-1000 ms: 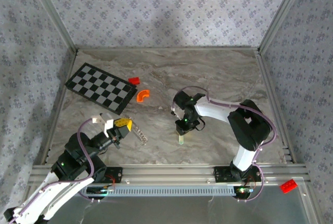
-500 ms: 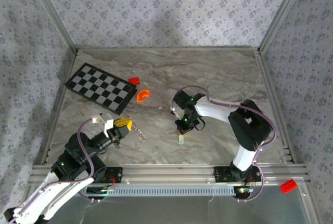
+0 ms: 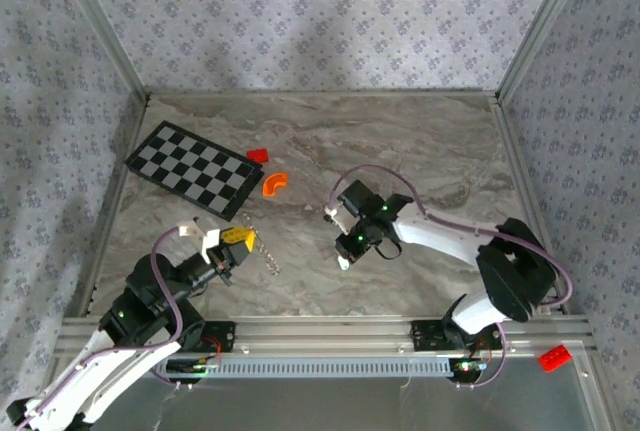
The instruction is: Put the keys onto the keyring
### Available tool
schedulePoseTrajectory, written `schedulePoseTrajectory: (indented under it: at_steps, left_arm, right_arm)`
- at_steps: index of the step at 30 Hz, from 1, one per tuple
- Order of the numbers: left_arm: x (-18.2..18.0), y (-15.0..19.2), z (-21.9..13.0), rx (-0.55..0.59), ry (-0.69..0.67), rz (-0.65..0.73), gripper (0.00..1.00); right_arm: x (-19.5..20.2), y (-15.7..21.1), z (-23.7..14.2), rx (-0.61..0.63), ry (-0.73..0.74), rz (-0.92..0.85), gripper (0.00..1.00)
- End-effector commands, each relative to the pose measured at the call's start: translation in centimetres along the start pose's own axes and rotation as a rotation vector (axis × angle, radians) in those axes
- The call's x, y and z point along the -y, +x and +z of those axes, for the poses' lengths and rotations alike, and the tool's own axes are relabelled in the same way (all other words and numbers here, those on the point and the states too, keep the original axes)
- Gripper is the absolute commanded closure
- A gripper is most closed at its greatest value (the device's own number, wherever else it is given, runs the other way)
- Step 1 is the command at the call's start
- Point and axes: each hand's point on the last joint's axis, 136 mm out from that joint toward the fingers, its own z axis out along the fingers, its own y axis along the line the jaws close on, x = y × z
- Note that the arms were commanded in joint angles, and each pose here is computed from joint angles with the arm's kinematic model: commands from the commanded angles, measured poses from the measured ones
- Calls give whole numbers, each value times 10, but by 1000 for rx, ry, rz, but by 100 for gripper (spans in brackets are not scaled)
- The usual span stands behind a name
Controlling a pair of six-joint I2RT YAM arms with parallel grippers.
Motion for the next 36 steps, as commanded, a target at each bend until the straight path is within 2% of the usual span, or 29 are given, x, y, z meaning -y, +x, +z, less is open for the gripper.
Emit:
schedulePoseTrajectory:
  at_steps: [1,13,21,30,36]
  left_arm:
    - [11,-23,-3,77,48,23,100]
    - [20,-28,-3,77,87,21,100]
    - [37,-34,-3,83,180,32,100]
    - [69,-43,-1,76,354,49,100]
    - [81,-49,-1,68,415,66,100]
  right_arm:
    - [-10,-19,-13,147,-7,-85,100]
    - [-60,-49,-83,632,-120,-246,100]
    - [-100,-64,-143,903,-306,-317,100]
    - [-140,-72,-204,1103,-504,-420,100]
    - [-150,-73,-222,1141,-544,-451,100]
